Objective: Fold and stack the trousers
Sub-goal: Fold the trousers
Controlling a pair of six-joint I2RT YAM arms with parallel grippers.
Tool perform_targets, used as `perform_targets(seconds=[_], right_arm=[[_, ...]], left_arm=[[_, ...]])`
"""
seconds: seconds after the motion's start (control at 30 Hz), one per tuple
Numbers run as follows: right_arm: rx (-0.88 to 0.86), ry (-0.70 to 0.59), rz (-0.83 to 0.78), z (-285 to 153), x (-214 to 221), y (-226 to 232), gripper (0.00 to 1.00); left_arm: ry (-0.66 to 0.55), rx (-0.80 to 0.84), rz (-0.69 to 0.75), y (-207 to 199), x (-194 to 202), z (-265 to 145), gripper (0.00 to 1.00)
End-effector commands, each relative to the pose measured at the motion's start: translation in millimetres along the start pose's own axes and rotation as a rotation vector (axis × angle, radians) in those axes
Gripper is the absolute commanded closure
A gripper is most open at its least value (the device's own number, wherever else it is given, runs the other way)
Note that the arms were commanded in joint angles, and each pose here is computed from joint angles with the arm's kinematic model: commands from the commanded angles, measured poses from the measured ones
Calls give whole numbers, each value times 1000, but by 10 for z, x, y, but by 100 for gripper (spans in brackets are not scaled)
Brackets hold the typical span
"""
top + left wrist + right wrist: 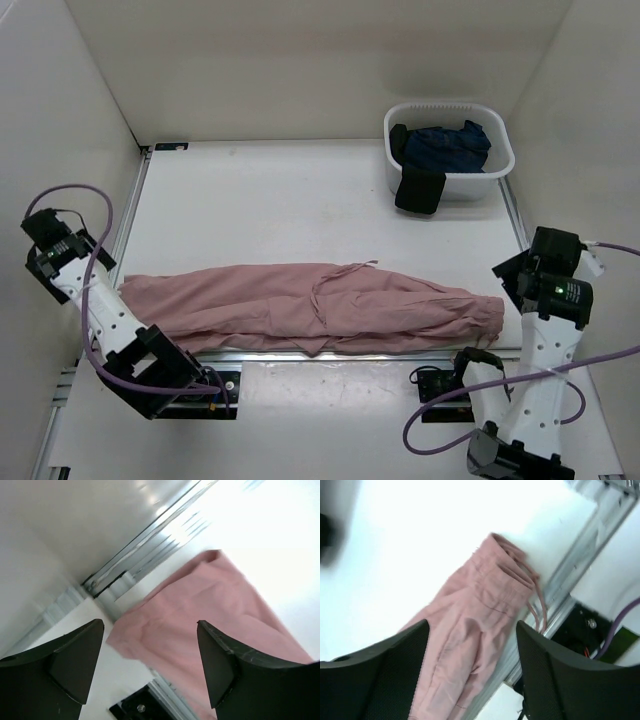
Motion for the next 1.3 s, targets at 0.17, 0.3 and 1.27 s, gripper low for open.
perform_targets(seconds=[0.17,0.3,1.27], right_arm=[[-410,48,-6,-241,30,704,51],[-433,247,-80,180,445,994,64],[167,402,-252,1253,1616,-23,100]], left_arm=[[206,141,257,-688,560,173,19],[236,75,373,-795,846,444,25],[359,19,456,-858,1223,867,27]])
Point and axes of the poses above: each gripper's point midway between its finger pads, its own z axis out along the fingers, its own y axis along the line the jaws close on, x = y × z, the point moved 1 cm from there along -z, back along the fingers, and after that the axes turned 1 degree about -z, right-handed, at the moved point
